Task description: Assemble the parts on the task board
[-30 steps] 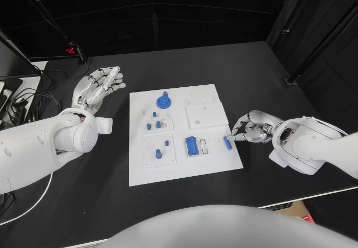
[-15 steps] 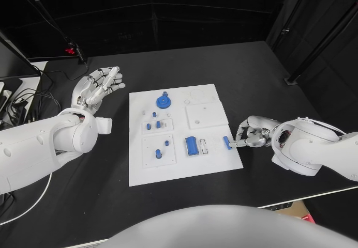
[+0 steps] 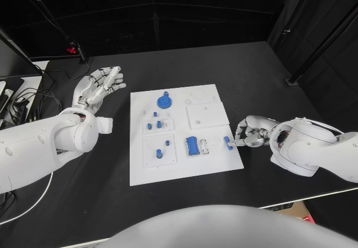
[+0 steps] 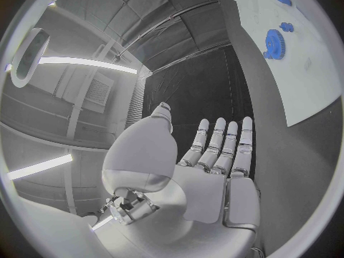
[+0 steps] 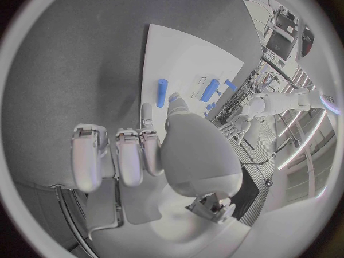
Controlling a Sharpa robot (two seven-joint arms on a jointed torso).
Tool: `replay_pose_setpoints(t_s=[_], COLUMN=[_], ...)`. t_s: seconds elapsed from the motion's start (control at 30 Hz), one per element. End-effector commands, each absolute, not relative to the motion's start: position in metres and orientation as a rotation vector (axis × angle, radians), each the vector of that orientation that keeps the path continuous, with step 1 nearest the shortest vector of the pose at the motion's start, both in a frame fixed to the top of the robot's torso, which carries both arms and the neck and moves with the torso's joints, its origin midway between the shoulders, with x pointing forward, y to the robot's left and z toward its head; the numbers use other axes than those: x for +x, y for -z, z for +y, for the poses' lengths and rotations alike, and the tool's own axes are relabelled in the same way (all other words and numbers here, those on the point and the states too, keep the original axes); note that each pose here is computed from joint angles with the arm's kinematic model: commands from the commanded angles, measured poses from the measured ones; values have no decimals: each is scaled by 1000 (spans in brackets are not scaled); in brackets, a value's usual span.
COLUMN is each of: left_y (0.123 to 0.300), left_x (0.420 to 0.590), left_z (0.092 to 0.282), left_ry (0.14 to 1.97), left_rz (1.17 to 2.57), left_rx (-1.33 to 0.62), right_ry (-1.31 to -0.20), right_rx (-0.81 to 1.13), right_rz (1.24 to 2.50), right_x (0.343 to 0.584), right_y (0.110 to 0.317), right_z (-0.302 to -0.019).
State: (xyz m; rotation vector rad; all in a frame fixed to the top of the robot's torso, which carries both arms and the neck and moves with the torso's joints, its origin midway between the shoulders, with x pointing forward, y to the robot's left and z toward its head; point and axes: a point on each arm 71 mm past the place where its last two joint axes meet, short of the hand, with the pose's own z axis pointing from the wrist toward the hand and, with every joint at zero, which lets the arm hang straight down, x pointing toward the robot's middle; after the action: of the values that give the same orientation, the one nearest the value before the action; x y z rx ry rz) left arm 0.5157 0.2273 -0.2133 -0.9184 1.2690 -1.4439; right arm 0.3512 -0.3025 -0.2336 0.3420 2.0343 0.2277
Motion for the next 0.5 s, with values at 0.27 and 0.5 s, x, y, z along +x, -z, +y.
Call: replay_pose_setpoints(t_s=[0.27, 0.5], left_y=[210, 210], left_x=[516, 515], left_z=[226, 226], left_ry=[1468, 1467], left_rz=[1247, 1247], left_rx=[-898, -898], right_ry=[-233, -187], right_rx=[311, 295], right_rz=[2038, 2091], right_x=[355, 356], right_y=[235, 240], right_z=[-293, -291])
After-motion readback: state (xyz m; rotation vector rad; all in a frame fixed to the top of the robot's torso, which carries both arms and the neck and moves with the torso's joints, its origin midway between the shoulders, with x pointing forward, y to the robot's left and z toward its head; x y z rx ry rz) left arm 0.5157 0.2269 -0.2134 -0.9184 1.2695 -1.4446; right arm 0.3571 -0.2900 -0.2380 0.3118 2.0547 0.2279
